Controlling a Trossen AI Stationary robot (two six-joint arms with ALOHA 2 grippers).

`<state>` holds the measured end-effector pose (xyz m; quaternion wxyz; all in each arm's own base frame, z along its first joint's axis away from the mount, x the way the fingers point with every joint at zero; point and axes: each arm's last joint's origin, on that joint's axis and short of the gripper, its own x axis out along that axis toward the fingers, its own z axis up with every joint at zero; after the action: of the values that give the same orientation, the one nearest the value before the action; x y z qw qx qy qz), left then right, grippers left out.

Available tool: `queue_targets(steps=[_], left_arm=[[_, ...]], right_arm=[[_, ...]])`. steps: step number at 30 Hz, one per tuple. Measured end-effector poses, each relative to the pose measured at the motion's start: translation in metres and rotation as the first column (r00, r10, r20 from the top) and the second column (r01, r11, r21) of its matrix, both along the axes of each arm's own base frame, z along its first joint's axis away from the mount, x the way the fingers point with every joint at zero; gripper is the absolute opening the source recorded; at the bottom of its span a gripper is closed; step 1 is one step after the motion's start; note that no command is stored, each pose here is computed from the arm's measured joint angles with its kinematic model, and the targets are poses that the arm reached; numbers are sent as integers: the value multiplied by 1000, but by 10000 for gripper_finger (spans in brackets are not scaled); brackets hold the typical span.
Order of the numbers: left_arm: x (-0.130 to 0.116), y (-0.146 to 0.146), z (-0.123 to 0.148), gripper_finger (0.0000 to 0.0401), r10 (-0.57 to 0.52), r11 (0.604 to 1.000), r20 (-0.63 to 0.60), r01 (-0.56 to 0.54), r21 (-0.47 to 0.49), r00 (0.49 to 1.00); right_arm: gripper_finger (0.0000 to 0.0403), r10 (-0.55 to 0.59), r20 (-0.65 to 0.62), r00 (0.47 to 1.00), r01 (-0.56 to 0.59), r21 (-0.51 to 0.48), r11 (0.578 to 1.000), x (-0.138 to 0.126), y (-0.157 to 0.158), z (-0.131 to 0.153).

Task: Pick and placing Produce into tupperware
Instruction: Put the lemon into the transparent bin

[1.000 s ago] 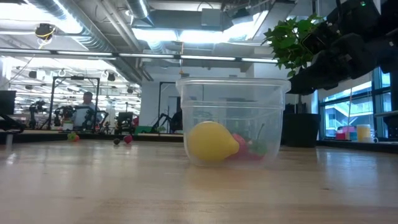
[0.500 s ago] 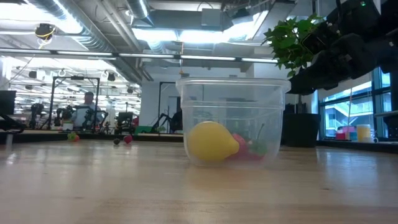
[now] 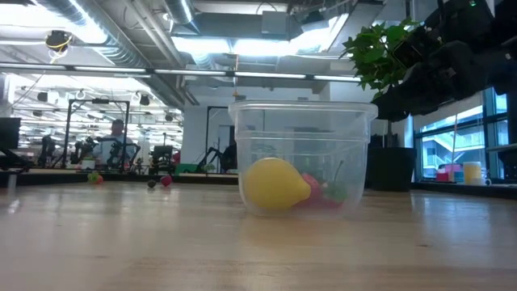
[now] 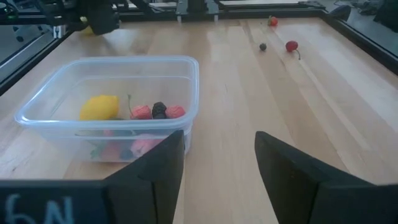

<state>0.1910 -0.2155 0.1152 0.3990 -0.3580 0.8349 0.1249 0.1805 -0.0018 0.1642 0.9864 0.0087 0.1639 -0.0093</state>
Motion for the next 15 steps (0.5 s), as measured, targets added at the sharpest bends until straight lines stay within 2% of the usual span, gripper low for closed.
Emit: queue_targets(steps=[7, 11, 15], left_arm=[[35, 37, 3, 195, -54, 992, 192, 74, -100, 980], [52, 62, 12, 195, -77, 987, 337, 120, -108, 938], [66, 88, 27, 195, -54, 982, 465, 132, -135, 884]], right_arm=[[198, 0, 0, 1000, 0, -1, 1000, 0, 0, 0], [198, 1, 0, 1000, -1, -4, 1000, 0, 0, 0], [198, 1, 0, 1000, -1, -3, 1000, 0, 0, 0]])
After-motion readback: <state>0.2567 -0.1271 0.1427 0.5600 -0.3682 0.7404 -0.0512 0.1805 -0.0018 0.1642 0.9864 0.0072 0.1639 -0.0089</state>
